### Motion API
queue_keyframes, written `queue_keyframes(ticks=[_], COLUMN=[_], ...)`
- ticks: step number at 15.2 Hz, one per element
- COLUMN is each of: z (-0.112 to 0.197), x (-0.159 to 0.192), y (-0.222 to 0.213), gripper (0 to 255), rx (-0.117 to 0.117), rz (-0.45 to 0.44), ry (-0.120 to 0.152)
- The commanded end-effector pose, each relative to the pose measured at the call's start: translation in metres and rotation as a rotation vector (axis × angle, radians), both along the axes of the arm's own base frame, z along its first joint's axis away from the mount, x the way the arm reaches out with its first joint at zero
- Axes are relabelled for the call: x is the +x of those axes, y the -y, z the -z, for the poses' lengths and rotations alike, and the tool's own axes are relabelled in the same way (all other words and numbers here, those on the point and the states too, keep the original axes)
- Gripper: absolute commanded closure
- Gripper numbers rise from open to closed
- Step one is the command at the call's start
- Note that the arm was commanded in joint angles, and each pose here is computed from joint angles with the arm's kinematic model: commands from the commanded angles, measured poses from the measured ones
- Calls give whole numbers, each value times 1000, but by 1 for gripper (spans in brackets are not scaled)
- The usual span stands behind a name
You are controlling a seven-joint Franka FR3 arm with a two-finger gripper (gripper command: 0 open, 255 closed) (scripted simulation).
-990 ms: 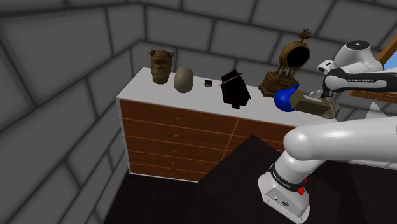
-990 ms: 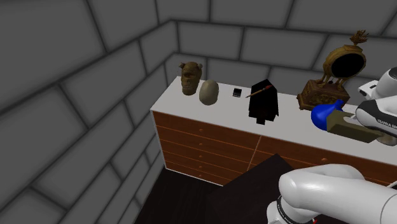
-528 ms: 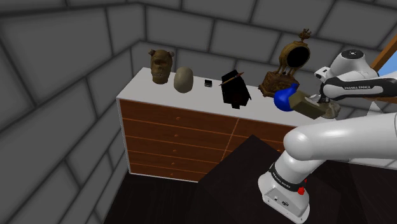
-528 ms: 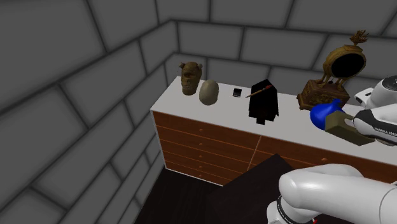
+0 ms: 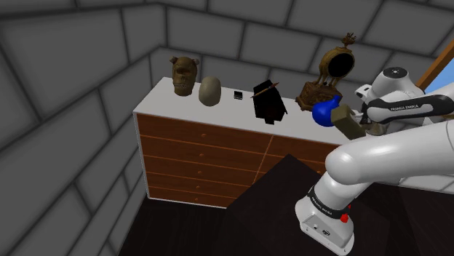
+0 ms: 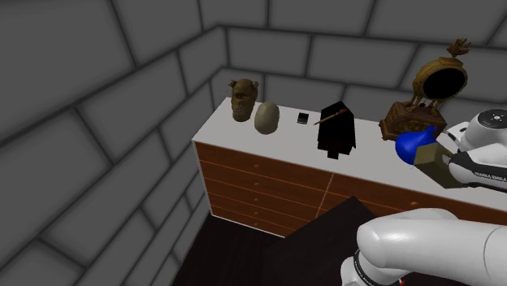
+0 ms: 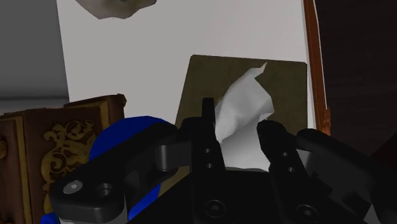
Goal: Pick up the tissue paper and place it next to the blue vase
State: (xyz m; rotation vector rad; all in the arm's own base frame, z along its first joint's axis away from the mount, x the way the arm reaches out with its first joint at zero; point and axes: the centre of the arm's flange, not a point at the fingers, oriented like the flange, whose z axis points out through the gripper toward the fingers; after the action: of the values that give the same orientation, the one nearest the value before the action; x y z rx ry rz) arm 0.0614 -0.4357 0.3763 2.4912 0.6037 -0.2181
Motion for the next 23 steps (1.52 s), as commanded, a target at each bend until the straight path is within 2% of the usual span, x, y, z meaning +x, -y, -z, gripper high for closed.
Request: queue_keyframes(ticks=[1,8,9,14,18,23], z=[13,13,13,13,-29,-29], x=[5,5,5,5,6,6], y=[-6,-6,-6,-6,-34,-34], gripper=[255,255,0,0,0,0], rx=[12,12,12,12,12,12], rz=[-18,-18,-18,-18,-18,-18], ry=[-3,-3,-3,-3,-3,-3])
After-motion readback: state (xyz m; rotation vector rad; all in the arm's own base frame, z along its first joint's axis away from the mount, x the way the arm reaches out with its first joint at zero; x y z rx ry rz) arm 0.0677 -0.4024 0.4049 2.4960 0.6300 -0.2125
